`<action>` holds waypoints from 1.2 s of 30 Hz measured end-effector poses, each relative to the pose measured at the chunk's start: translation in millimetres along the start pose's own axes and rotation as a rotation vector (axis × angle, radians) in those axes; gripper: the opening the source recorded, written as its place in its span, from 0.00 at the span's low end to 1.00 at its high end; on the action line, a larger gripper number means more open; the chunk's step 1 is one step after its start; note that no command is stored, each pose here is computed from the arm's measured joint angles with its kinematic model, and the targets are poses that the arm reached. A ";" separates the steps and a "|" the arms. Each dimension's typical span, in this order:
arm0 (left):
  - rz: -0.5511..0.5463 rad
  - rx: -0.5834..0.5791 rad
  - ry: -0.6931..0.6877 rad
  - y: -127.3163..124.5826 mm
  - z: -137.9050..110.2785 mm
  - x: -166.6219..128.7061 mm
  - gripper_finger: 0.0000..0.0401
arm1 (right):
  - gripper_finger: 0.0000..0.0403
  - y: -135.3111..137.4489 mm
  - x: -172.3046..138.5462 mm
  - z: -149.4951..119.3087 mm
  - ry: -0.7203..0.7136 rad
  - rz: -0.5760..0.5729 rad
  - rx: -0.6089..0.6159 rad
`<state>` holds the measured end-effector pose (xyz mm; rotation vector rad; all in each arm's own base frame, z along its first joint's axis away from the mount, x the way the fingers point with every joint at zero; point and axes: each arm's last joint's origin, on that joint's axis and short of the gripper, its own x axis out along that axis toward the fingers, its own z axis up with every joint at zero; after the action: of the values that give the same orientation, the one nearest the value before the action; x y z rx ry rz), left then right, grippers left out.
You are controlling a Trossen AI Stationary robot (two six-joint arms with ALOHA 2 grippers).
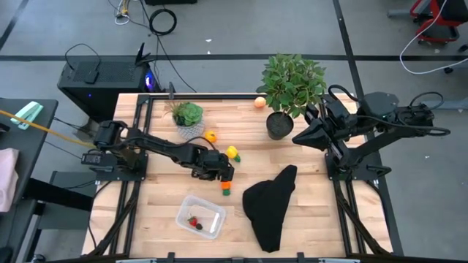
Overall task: Pick and placing Produce into tupperware
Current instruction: Put the carrot into the transparent bin
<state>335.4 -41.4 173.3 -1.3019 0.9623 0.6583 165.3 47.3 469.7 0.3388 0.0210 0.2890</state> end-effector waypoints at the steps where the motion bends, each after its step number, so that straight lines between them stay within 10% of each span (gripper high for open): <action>1: 0.010 0.000 0.004 0.9 -0.5 2.7 0.77 | 0.06 -0.1 0.1 -0.2 0.002 -0.001 0.000; 36: -0.014 0.147 0.162 2.3 -4.7 33.9 0.74 | 0.06 0.1 -0.3 0.1 -0.001 0.000 0.001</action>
<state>348.5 -49.3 142.7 -1.2435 1.1115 0.4671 165.0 47.3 469.8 0.3400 0.0205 0.2885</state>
